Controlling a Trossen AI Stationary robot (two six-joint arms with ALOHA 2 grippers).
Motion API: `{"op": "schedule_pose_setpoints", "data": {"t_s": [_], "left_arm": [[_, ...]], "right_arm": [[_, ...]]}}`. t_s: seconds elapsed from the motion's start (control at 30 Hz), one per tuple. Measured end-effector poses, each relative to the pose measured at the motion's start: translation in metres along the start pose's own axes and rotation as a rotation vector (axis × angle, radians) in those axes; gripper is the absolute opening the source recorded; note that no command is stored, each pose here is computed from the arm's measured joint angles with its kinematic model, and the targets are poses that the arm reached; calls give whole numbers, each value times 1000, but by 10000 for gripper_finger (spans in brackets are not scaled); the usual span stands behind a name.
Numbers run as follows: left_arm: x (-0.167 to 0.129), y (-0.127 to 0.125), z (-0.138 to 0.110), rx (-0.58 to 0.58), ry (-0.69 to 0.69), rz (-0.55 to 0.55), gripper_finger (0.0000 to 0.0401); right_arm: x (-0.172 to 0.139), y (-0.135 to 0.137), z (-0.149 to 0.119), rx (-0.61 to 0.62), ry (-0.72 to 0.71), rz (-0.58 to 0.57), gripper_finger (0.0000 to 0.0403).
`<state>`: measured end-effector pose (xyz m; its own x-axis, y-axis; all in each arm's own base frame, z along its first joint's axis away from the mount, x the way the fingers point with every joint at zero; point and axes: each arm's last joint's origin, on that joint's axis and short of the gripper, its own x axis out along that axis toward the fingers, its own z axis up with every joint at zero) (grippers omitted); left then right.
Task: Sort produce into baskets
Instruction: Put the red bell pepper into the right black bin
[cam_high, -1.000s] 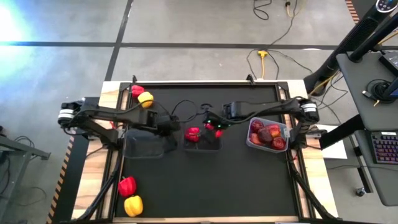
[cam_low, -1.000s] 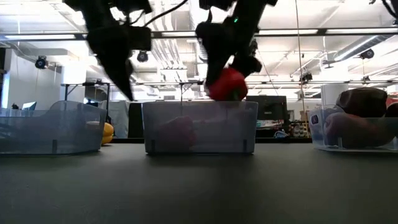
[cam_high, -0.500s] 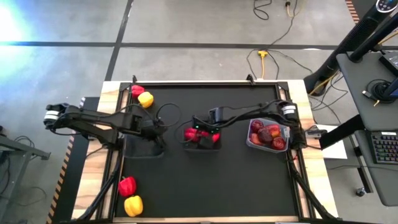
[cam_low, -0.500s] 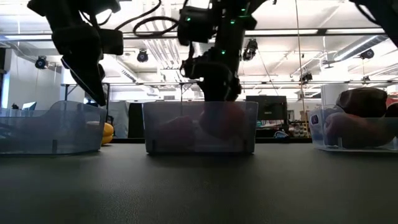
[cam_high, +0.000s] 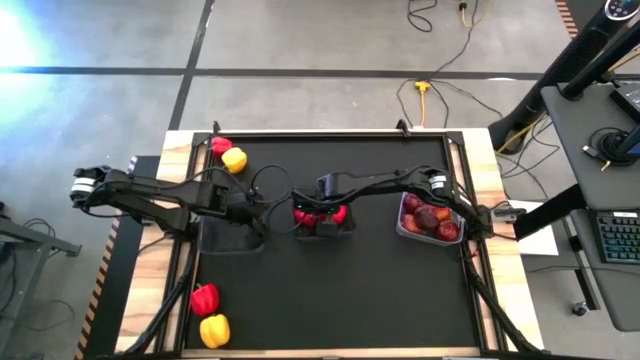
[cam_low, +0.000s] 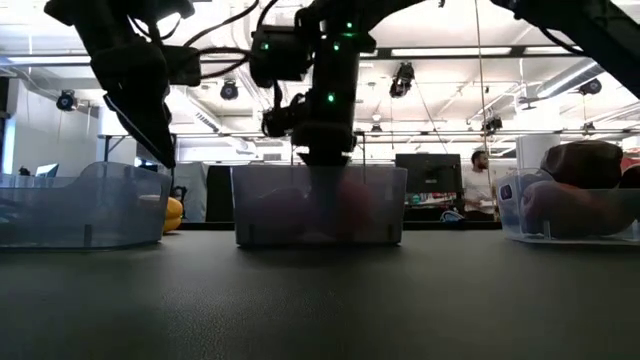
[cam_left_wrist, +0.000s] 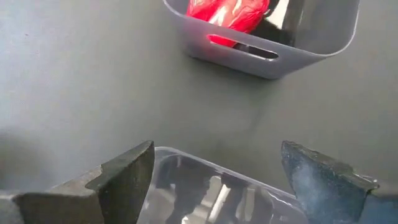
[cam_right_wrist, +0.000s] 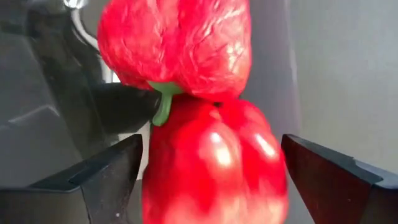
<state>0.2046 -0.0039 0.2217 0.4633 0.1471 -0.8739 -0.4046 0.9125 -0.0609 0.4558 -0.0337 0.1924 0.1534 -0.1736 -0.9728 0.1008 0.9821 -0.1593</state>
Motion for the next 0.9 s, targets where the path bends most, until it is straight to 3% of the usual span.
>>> {"op": "schedule_pose_setpoints", "data": {"t_s": [0.2,0.57,0.77,0.9], "left_arm": [[0,-2,2,6,-25,-6,331],[-2,-10,12,16,-144,-68,331],[-5,-19,20,1,-243,-130,331],[-7,-27,19,-59,-255,-185,331]], "right_arm": [[-13,-2,4,1,-21,-6,377],[-73,-6,1,197,-125,-27,377],[-117,16,-12,273,-214,-4,377],[-144,46,-23,240,-299,-77,377]]}}
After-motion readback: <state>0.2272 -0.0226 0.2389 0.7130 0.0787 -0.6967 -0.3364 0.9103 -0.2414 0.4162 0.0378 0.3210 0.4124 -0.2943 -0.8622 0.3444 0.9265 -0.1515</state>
